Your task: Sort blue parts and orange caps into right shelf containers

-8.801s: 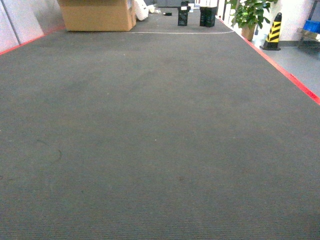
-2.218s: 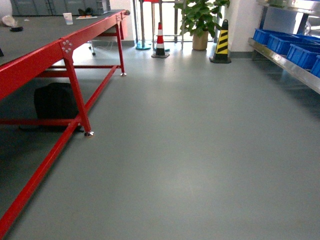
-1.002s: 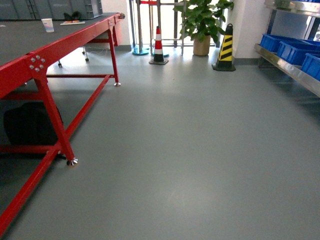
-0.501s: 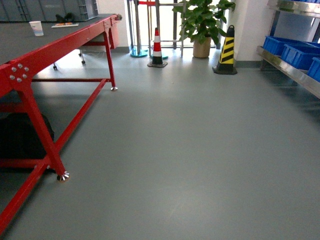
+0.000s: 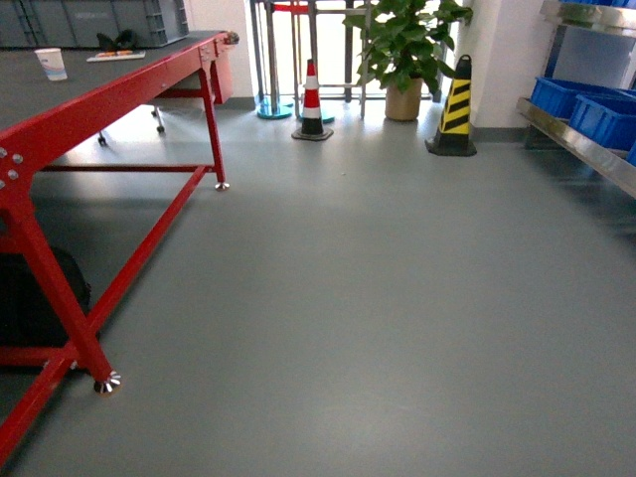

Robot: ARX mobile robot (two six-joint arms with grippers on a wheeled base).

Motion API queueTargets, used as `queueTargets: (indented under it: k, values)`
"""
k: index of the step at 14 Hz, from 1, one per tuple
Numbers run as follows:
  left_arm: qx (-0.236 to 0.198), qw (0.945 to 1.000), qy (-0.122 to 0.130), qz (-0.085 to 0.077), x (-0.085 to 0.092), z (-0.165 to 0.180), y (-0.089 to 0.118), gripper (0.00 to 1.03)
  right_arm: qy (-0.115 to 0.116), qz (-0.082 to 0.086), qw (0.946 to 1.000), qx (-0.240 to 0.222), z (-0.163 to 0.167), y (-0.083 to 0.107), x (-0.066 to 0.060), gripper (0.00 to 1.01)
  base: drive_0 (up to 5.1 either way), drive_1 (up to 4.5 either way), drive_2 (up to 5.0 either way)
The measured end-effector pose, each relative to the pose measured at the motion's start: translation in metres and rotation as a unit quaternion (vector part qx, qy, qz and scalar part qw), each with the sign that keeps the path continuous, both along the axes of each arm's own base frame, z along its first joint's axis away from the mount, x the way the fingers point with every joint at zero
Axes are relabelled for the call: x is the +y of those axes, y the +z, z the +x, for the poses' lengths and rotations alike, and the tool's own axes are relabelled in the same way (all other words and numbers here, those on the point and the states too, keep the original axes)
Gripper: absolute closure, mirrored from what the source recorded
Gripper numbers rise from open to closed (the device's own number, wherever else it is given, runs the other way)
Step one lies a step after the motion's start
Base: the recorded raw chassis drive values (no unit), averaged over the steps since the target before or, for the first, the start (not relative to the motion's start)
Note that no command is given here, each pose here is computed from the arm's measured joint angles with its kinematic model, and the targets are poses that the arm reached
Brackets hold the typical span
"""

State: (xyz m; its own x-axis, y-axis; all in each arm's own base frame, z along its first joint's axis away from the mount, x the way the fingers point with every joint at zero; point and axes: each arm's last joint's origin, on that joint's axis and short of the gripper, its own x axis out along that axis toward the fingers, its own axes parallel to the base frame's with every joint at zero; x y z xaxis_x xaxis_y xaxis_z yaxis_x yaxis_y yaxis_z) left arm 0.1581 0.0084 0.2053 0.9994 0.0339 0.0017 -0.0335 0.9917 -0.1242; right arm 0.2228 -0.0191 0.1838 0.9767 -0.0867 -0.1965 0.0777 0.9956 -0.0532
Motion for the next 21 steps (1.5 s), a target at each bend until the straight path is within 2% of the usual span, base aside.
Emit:
queueTargets:
  k: [6, 21]
  values:
    - [0.001, 1.0, 0.002, 0.0, 0.0005, 0.0, -0.0002, 0.59, 0.0, 0.0, 1.0, 0.001, 0.0, -0.0001, 0.0, 0.57, -1.7, 2.82, -4.8]
    - [0.0, 1.0, 0.002, 0.0, 0.0006, -0.0002, -0.0001, 0.59, 0.0, 0.0, 1.0, 0.0, 0.0, 0.0001, 0.0, 0.57, -1.6, -1.6, -1.6]
